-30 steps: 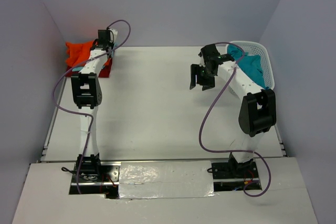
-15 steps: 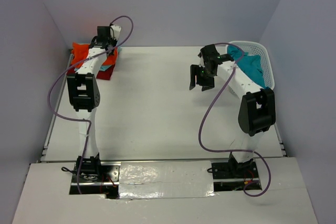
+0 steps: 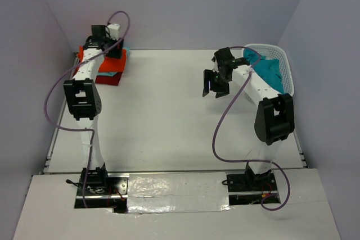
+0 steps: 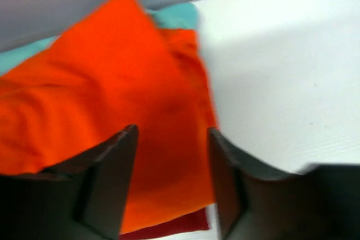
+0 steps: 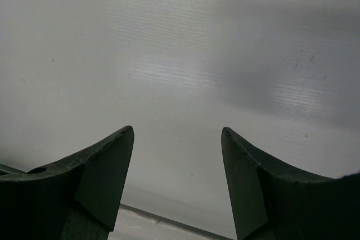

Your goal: Fold and stack the t-shirts

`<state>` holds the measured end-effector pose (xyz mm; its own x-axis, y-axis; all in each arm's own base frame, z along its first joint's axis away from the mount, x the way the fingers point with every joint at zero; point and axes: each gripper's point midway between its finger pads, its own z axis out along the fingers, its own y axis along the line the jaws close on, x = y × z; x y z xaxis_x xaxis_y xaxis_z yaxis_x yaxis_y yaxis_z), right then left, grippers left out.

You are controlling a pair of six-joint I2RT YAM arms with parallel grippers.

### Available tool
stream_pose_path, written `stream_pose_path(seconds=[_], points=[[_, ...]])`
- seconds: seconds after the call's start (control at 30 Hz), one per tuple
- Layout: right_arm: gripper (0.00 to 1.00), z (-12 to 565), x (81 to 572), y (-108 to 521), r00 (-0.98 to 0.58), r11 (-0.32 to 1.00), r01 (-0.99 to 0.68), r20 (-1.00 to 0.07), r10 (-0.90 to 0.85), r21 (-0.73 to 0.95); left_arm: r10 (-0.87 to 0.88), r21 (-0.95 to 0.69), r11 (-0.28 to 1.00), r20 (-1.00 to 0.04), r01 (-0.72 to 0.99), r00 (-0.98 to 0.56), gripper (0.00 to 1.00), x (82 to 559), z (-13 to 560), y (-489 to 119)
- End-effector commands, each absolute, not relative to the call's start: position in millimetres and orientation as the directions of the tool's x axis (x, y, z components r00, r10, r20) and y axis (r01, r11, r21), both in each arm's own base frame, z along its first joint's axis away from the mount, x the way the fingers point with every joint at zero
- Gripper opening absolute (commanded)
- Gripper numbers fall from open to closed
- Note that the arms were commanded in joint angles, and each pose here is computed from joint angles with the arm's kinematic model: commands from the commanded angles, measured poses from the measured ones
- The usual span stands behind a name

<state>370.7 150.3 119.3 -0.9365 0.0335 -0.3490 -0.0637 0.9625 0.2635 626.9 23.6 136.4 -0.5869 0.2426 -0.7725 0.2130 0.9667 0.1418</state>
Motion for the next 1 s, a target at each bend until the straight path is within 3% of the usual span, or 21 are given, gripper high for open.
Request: stream_pose_path(seconds=[0.0, 0.1, 0.3, 0.57, 0.83, 0.97], points=[[0.71, 128, 374, 152, -0.933, 0.958, -0.075, -0.359, 0.031, 0.275, -0.084, -0.150, 0.982, -0.894, 0.116, -0.440, 0.60, 629, 226, 70], [0.71, 130, 376, 153, -0.936, 0.958, -0.067, -0.350, 0.037, 0.279, -0.172, -0.228, 0.971, -0.873, 0.069, -0.457, 0.40, 635, 209, 103], [0.71, 146, 381, 152, -0.931, 0.962, -0.043, -0.360, 0.059, 0.270, -0.293, -0.319, 0.947, -0.832, -0.024, -0.470, 0.33, 635, 164, 155], [0.71, 155, 377, 147, -0.924, 0.967, -0.024, -0.374, 0.076, 0.255, -0.272, -0.245, 0.962, -0.810, -0.122, -0.520, 0.35, 622, 123, 204], [0.71, 155, 375, 147, -0.922, 0.965, -0.027, -0.381, 0.077, 0.260, -0.110, 0.131, 0.936, -0.773, -0.326, -0.625, 0.38, 598, 106, 273], [0.71, 151, 374, 147, -0.927, 0.965, -0.036, -0.370, 0.064, 0.258, -0.052, 0.225, 0.906, -0.782, -0.360, -0.621, 0.50, 591, 117, 288]])
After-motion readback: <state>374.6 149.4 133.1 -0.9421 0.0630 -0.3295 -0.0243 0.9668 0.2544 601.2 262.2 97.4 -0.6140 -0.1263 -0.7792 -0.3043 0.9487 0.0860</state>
